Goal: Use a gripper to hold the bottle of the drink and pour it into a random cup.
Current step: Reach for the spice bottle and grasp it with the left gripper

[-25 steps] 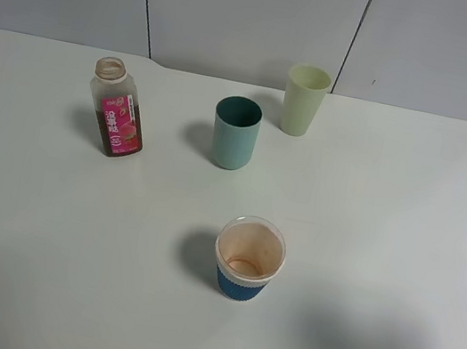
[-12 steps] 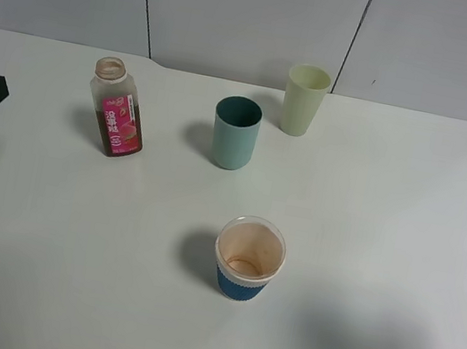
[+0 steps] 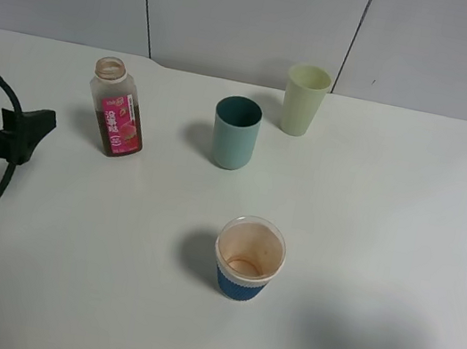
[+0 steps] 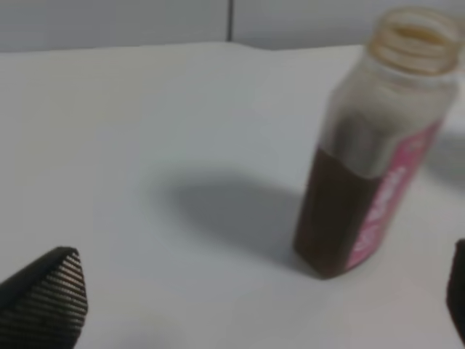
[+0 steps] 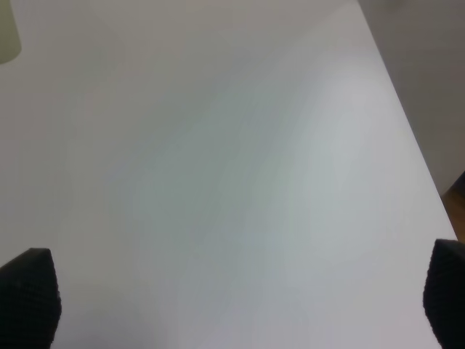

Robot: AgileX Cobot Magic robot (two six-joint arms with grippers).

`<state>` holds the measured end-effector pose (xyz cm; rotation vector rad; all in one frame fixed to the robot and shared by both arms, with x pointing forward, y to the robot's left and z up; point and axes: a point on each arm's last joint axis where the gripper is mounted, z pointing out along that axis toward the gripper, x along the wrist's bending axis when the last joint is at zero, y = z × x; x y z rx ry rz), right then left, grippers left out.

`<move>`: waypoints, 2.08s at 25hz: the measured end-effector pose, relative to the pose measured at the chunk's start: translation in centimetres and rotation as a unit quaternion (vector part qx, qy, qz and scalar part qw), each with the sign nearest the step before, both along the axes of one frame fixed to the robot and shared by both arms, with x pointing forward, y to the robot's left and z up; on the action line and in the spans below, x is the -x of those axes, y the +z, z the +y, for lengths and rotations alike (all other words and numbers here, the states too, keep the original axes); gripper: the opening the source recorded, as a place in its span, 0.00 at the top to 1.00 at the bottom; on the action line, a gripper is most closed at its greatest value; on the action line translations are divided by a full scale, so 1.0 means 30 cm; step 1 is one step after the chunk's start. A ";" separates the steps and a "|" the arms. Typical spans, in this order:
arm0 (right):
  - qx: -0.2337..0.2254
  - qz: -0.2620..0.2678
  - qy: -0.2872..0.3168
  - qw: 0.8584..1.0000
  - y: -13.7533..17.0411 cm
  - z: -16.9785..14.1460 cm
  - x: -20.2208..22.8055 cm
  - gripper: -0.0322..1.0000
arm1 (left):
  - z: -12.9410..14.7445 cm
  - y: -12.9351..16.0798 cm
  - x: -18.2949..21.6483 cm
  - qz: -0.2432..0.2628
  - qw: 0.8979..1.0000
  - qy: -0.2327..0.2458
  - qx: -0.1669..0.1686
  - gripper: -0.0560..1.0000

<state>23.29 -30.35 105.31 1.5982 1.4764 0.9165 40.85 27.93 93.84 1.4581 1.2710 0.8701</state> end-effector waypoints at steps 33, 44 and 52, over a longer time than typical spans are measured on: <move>0.000 0.000 0.000 1.000 0.000 0.000 0.000 0.00 | 0.047 -0.152 -0.226 -0.026 0.993 -0.088 -0.070 0.10; 0.000 0.000 0.000 1.000 0.000 0.000 0.000 0.00 | 0.054 -0.209 -0.286 0.006 0.983 -0.181 -0.007 0.12; 0.000 0.000 0.000 1.000 0.000 0.000 0.000 0.00 | 0.049 -0.186 -0.336 -0.005 0.977 -0.211 0.014 0.12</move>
